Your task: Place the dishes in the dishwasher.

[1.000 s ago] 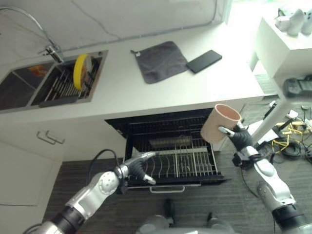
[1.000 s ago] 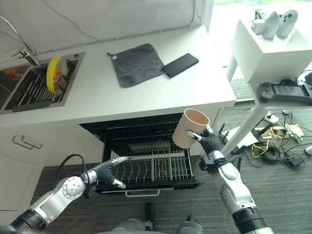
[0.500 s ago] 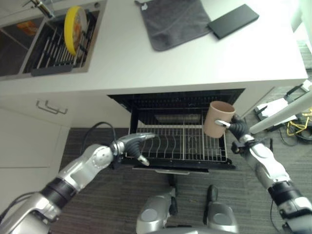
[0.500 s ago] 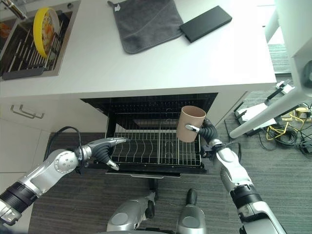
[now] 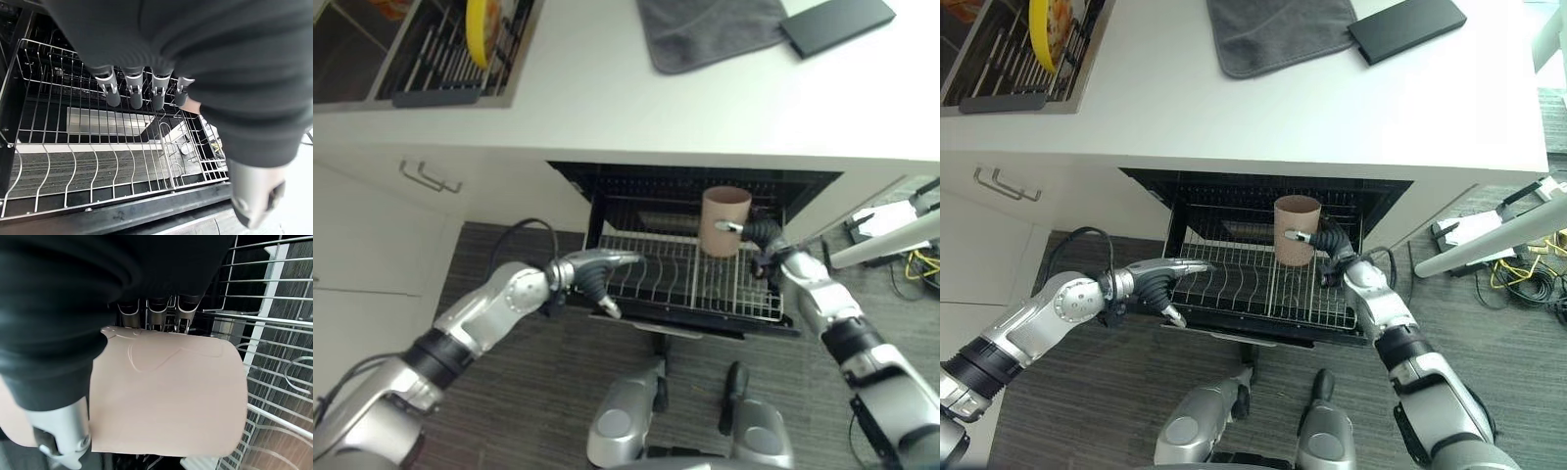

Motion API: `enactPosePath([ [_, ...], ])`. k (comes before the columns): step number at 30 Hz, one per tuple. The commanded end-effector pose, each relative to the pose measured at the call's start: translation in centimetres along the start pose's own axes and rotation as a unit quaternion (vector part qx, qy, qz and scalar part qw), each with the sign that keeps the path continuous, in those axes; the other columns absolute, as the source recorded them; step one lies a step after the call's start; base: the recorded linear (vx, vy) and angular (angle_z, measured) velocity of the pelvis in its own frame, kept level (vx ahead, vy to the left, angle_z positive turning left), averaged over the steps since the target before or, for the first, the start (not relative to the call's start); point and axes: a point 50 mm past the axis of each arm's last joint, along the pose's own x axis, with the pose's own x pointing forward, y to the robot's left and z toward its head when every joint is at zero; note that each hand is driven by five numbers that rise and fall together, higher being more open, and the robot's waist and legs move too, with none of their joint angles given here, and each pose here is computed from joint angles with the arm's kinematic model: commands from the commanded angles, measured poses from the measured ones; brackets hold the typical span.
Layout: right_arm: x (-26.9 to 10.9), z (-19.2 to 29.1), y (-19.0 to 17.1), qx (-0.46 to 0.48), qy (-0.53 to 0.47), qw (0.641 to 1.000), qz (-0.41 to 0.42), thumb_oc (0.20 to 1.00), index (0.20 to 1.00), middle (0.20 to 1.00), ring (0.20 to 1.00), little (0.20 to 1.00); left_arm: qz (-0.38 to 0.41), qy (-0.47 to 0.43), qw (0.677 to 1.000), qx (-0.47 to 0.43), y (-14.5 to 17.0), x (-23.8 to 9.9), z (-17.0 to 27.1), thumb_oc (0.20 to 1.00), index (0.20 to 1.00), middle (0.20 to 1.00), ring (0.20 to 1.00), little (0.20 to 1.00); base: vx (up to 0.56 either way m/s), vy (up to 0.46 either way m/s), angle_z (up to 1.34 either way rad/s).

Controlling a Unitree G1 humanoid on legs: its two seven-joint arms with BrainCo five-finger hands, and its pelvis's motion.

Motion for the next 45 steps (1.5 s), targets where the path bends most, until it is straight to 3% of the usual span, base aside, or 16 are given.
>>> enactPosePath([
  [1,0.8,3.3,-0.1,0.014,-0.051,0.999,-0.011,0.2,0.2,0.2,0.2,0.2,0.018,-0.053,0.998,0.032,2.4,-0.9,1.7,1.0,1.0,1.0,1.0,1.0,-0.08,0.015,0.09],
  [10,2.8,8.7,-2.7,0.04,-0.09,0.991,-0.094,0.2,0.2,0.2,0.2,0.2,-0.063,-0.078,0.989,0.11,5.4,-0.5,4.5,1.0,1.0,1.0,1.0,1.0,-0.08,0.03,0.11],
  [20,2.3,10.8,-5.1,0.064,-0.165,0.951,-0.254,0.2,0.2,0.2,0.2,0.2,0.026,0.031,0.975,0.218,5.6,1.7,2.9,1.0,1.0,1.0,1.0,1.0,-0.07,0.038,-0.01],
  [32,1.8,5.4,-5.2,0.048,-0.089,0.936,-0.338,0.2,0.2,0.2,0.2,0.2,0.048,0.043,0.976,0.209,-4.2,5.6,2.7,1.0,1.0,1.0,1.0,1.0,-0.02,0.038,-0.08],
  [37,0.9,2.2,-5.6,0.055,-0.036,0.912,-0.405,0.2,0.2,0.2,0.2,0.2,0.055,0.044,0.978,0.198,-8.0,6.0,2.8,1.0,1.0,1.0,1.0,1.0,0.0,0.068,-0.08],
  [38,0.7,1.3,-5.6,0.05,-0.024,0.908,-0.414,0.52,0.52,0.52,0.52,0.52,0.056,0.043,0.978,0.195,-8.8,6.1,2.8,1.0,1.0,1.0,1.0,1.0,0.02,0.054,-0.03],
  [39,0.5,0.8,-5.5,0.047,-0.019,0.908,-0.416,1.0,1.0,1.0,1.0,1.0,0.057,0.043,0.979,0.193,-9.3,6.1,2.9,1.0,1.0,1.0,1.0,1.0,0.02,0.055,-0.03],
  [45,-0.2,-1.3,-5.1,0.025,0.008,0.891,-0.453,1.0,1.0,1.0,1.0,1.0,0.054,0.042,0.98,0.189,-13.2,6.0,3.1,1.0,1.0,1.0,1.0,1.0,0.01,0.052,-0.02],
])
